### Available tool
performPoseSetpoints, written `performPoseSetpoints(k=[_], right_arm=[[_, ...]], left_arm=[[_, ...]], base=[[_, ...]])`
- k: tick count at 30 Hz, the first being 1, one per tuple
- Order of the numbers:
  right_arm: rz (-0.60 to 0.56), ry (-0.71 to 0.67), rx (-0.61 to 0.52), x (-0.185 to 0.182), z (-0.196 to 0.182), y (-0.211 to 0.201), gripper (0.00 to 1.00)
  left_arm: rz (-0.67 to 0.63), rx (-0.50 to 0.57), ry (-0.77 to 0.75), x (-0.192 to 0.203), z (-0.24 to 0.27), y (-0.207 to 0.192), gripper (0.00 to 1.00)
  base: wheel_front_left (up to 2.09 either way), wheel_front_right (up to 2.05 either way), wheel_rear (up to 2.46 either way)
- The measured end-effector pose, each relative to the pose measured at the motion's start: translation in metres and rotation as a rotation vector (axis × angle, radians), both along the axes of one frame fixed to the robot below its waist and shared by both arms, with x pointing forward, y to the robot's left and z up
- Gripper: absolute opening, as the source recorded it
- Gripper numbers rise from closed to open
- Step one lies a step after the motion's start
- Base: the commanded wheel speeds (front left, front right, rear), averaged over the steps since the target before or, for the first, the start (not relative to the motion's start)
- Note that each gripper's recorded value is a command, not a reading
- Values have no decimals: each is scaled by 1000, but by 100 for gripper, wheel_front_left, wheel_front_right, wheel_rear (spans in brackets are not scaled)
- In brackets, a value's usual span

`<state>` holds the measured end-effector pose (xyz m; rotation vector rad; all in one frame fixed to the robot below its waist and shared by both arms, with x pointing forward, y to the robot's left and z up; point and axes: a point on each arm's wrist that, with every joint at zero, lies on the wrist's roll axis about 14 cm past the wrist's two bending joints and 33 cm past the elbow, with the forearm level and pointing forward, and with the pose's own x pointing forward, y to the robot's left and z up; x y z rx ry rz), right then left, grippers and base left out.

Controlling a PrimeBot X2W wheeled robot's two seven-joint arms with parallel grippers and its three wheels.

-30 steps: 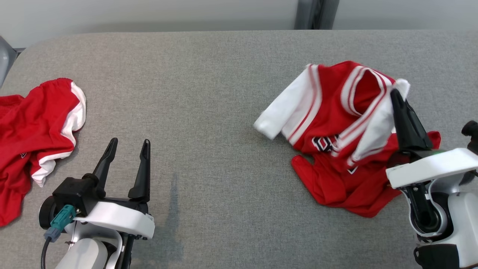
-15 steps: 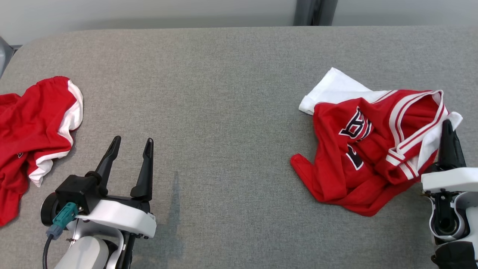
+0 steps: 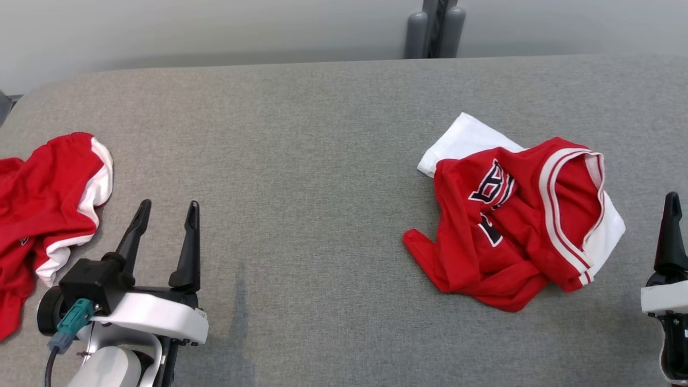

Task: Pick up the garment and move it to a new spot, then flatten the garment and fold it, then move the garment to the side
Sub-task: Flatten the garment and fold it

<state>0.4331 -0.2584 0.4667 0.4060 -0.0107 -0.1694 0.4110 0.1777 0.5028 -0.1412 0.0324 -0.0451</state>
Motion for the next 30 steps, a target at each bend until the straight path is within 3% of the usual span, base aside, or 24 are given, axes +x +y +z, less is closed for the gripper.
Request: performPoseSetpoints(k=[4, 10, 16, 30], right_arm=[[50, -77, -154, -4, 32, 8, 100], [162, -93, -282, -14, 58, 43, 100], [234, -34, -287, -35, 55, 71, 100], [241, -27, -268, -41, 59, 77, 100]], left_arm=[[9, 4, -8, -1, 3, 1, 100], [10, 11, -14, -6, 6, 2, 100], [12, 8, -13, -13, 7, 2, 100], [-54, 13, -13, -14, 8, -15, 100]], base=[[0, 0, 0], [0, 0, 0], [0, 0, 0], [0, 0, 0]])
